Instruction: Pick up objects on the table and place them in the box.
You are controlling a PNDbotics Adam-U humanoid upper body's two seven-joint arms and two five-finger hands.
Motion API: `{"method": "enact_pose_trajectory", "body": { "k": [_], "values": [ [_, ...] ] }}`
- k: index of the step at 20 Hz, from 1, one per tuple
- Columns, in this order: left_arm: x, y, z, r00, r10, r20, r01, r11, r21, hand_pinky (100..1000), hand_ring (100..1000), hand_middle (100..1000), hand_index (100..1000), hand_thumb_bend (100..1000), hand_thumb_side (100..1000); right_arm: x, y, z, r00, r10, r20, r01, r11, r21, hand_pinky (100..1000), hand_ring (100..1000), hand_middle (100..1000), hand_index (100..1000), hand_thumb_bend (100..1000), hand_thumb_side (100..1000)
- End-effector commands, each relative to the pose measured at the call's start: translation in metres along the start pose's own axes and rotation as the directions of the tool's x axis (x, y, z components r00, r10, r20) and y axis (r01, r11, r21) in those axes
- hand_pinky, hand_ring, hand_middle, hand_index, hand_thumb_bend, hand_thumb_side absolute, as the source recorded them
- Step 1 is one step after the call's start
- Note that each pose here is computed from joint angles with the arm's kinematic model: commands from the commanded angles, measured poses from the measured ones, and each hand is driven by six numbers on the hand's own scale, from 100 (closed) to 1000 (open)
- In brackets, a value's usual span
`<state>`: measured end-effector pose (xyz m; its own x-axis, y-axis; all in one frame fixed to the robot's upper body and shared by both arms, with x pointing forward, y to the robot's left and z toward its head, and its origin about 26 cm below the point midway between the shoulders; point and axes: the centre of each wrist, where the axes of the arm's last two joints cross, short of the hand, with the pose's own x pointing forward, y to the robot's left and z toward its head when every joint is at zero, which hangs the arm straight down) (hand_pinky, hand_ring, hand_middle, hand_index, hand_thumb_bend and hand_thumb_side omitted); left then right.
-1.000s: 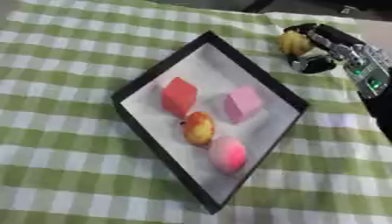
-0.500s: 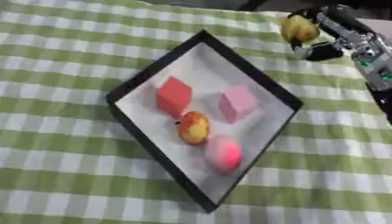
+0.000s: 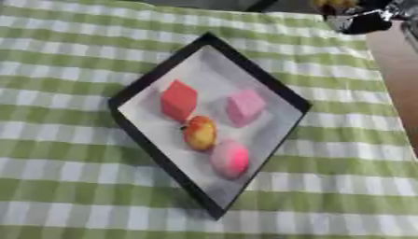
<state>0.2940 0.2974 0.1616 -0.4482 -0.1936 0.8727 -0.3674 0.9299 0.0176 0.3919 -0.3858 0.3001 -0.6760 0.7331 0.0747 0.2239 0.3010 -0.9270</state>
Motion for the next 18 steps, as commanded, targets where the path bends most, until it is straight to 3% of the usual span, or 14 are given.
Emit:
{"method": "enact_pose_trajectory", "body": {
  "k": [1, 5, 10, 14, 18],
  "values": [
    [0.006, 0.009, -0.005, 0.999, -0.034, 0.035, 0.033, 0.999, 0.029, 757, 723, 733, 768, 360, 673, 0.024, -0.024, -0.008, 0.988, 0.047, 0.148, -0.047, 0.999, -0.003, 730, 711, 660, 770, 100, 100],
    [0.009, 0.012, -0.008, 0.998, -0.04, 0.055, 0.037, 0.998, 0.06, 757, 723, 733, 768, 366, 655, 0.046, -0.028, -0.009, 0.959, 0.026, 0.281, -0.027, 1.0, 0.0, 725, 703, 656, 762, 100, 100],
    [0.009, 0.026, -0.011, 0.994, -0.085, 0.068, 0.076, 0.989, 0.13, 758, 724, 734, 769, 372, 641, 0.094, -0.001, -0.04, 0.845, -0.076, 0.53, 0.051, 0.997, 0.061, 722, 703, 653, 760, 100, 100],
    [0.006, 0.034, -0.008, 0.991, -0.119, 0.058, 0.11, 0.983, 0.149, 758, 725, 734, 770, 375, 637, 0.125, 0.032, -0.043, 0.794, -0.169, 0.584, 0.106, 0.984, 0.141, 728, 717, 654, 766, 100, 100],
    [0.005, 0.038, -0.008, 0.989, -0.138, 0.057, 0.127, 0.978, 0.164, 758, 725, 734, 770, 377, 635, 0.156, 0.051, -0.039, 0.778, -0.191, 0.599, 0.052, 0.969, 0.241, 726, 725, 654, 770, 100, 100]
  ]
}}
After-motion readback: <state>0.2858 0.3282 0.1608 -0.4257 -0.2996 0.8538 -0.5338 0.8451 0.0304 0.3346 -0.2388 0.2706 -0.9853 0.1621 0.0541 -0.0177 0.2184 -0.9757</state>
